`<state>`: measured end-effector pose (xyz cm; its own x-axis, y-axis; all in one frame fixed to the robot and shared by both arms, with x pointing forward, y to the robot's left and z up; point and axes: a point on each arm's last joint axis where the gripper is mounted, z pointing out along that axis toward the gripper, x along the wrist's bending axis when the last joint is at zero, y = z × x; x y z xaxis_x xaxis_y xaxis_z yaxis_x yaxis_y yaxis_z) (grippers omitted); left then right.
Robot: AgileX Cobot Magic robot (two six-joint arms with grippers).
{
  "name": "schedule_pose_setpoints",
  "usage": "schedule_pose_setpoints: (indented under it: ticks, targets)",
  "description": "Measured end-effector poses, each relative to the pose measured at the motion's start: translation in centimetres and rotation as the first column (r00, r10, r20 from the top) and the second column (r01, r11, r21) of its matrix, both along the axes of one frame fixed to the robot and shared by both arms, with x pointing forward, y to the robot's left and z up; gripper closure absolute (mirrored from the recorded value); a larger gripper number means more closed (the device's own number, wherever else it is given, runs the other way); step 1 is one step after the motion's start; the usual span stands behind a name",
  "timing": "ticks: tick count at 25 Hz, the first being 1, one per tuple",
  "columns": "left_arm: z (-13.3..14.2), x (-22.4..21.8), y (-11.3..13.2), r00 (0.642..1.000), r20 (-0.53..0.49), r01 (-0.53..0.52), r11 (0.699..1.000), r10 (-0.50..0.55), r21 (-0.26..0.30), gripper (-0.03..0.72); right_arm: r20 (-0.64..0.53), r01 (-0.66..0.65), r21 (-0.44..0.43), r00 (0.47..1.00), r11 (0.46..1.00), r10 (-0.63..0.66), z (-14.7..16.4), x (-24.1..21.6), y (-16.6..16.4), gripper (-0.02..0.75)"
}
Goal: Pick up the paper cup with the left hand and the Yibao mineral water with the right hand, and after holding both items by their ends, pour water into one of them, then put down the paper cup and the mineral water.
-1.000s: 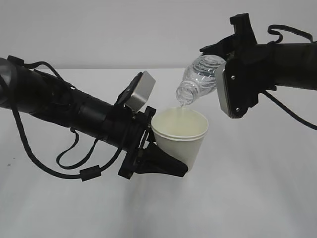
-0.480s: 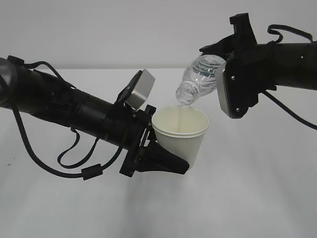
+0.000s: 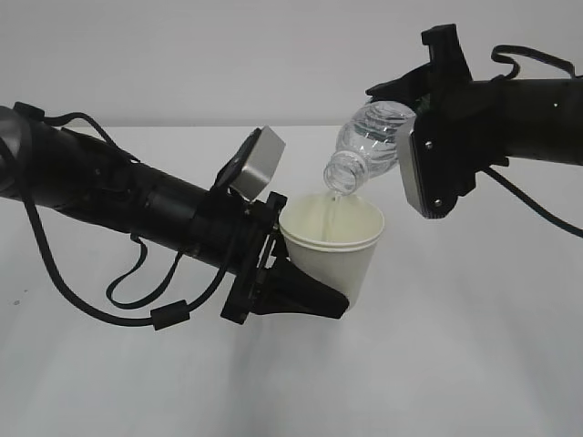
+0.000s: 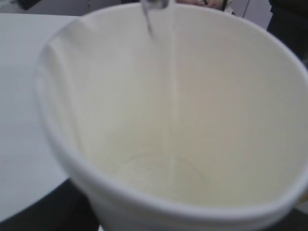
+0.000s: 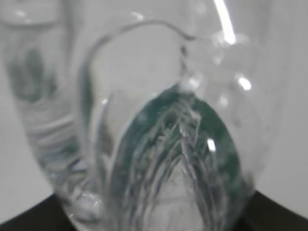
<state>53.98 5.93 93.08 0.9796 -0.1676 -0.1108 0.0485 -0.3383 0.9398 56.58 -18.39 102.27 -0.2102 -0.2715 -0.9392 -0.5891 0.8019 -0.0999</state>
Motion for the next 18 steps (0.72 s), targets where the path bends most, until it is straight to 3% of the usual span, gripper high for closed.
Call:
schedule_pose_setpoints:
  ticks: [18]
  targets:
    - [0.0, 0.0, 0.0, 1.0, 0.0, 0.0, 1.0, 0.0, 0.0, 0.253, 0.002, -0.001, 0.002, 1.0, 1.0, 0.001, 0.02, 0.0, 0.02, 0.337]
